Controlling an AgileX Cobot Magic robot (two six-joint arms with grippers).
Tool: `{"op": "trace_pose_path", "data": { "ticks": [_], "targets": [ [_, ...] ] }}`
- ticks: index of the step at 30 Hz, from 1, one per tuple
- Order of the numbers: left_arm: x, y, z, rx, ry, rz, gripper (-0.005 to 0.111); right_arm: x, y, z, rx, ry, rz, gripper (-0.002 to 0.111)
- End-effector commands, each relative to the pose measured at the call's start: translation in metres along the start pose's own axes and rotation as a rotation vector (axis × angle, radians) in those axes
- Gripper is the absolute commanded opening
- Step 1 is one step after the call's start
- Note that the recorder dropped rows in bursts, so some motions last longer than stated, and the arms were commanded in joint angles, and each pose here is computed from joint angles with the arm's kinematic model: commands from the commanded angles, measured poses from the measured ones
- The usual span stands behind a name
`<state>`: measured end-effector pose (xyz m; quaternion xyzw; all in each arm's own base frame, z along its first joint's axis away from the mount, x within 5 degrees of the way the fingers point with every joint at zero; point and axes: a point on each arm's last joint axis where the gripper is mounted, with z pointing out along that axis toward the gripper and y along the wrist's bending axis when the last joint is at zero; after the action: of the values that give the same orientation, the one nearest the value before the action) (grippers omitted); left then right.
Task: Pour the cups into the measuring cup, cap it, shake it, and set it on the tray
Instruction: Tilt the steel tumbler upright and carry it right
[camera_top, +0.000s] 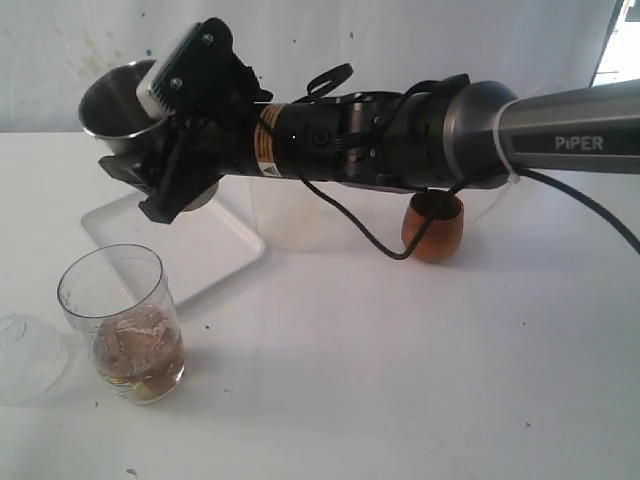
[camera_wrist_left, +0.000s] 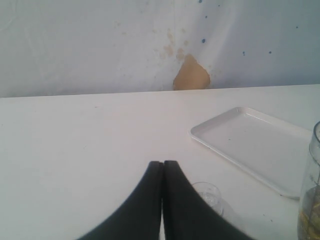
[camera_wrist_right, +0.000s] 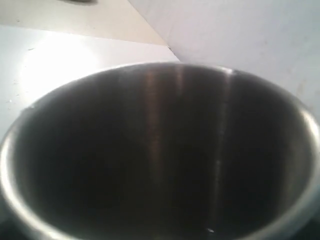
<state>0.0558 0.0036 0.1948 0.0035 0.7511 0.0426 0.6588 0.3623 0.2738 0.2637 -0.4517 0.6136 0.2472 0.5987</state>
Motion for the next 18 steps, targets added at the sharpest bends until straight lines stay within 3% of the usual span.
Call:
{"op": "trace_pose_path", "data": {
  "ticks": [1, 10, 18],
  "targets": [
    [0.0, 0.0, 0.0, 0.005, -0.012, -0.003, 0.001, -0.024, -0.011, -0.014, 0.106, 0.012, 0.144, 0.0],
    [0.0, 0.0, 0.0, 0.005, -0.012, -0.003, 0.001, -0.055, -0.028, -0.055, 0.208, -0.007, 0.294, 0.0],
    [0.0, 0.0, 0.0, 0.005, -0.012, -0.003, 0.001, -0.043, -0.054, -0.116, 0.275, -0.032, 0.393, 0.0]
  ]
}}
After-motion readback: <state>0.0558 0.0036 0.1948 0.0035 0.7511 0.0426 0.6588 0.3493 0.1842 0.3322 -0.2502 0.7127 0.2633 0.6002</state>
